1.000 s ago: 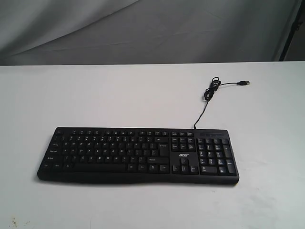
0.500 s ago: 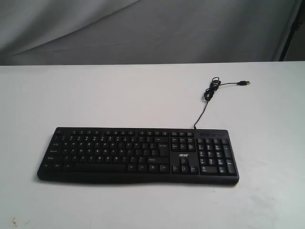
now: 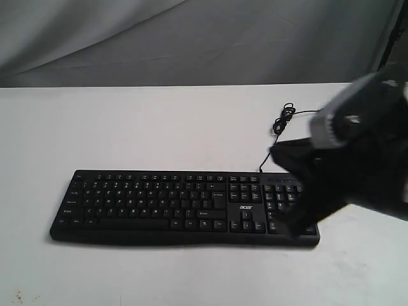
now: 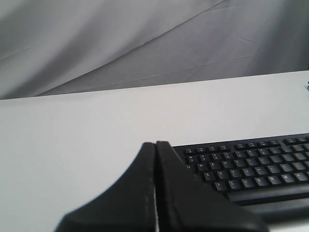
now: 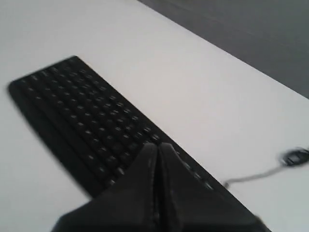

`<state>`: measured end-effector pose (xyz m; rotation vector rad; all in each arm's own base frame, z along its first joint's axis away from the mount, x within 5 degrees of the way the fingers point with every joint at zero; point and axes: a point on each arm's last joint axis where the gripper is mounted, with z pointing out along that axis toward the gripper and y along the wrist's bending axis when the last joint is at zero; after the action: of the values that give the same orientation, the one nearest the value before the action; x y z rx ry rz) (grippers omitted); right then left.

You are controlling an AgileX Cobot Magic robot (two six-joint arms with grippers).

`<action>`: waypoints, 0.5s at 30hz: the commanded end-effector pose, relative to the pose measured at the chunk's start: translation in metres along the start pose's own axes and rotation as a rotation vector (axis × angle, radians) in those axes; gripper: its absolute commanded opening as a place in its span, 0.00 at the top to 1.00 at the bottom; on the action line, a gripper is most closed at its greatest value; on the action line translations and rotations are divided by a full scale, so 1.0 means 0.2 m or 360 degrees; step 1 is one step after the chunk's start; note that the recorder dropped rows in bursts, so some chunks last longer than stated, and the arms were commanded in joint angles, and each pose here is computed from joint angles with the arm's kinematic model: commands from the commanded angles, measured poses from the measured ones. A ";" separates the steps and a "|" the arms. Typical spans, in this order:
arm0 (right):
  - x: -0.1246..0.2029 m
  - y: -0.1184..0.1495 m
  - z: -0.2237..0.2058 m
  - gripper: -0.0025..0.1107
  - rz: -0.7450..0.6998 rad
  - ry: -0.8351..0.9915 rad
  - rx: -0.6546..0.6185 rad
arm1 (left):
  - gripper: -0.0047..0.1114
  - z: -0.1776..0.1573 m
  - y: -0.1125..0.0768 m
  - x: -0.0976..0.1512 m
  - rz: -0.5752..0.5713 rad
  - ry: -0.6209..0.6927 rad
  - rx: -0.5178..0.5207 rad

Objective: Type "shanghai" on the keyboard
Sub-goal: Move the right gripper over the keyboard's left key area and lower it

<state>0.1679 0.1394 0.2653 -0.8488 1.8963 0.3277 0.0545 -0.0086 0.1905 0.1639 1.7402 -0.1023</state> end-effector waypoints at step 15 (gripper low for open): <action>-0.25 0.49 1.12 0.98 -0.0287 0.0203 -0.0353 | 0.96 0.00 0.00 0.00 0.0004 -0.0007 0.0004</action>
<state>0.2597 0.3462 0.1903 -1.1759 1.9460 0.4017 0.0545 -0.0086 0.1905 0.1639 1.7402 -0.1023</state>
